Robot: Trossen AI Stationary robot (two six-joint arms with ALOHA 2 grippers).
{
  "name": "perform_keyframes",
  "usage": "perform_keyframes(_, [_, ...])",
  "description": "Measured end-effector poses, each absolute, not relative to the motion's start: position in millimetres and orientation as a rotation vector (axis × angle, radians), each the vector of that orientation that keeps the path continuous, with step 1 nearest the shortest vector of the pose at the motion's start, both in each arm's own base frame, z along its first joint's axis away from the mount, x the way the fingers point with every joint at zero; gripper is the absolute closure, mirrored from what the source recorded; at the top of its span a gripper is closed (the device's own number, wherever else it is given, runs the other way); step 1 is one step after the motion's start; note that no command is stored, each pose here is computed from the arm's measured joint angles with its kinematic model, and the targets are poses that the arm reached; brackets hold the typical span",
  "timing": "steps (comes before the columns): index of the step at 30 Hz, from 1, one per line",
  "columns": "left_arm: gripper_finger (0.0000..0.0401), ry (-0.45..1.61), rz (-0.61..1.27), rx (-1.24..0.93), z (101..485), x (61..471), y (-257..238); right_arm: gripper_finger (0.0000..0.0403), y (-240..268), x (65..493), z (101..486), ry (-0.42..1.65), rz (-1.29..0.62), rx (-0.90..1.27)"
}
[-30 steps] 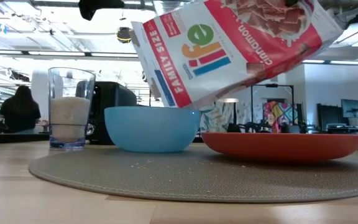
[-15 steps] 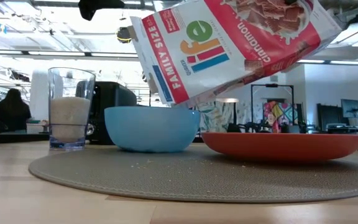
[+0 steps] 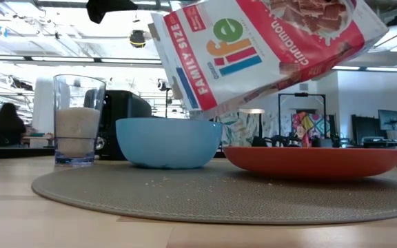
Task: Arrange a breakfast setting
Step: Pour the cereal into the blue bowl
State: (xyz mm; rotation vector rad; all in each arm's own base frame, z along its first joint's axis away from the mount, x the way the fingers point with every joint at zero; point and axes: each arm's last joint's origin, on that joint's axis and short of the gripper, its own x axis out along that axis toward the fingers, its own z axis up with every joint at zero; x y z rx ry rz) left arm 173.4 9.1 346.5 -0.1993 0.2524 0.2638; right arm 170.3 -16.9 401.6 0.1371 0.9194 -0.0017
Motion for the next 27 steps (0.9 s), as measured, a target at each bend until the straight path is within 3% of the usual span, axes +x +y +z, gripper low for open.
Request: perform_keyframes(27, [0.0181, 0.244, 0.271, -0.212, 347.2, 173.5, 9.2, 0.0195, -13.9, 203.1, 409.0, 1.014, -0.003, 0.075])
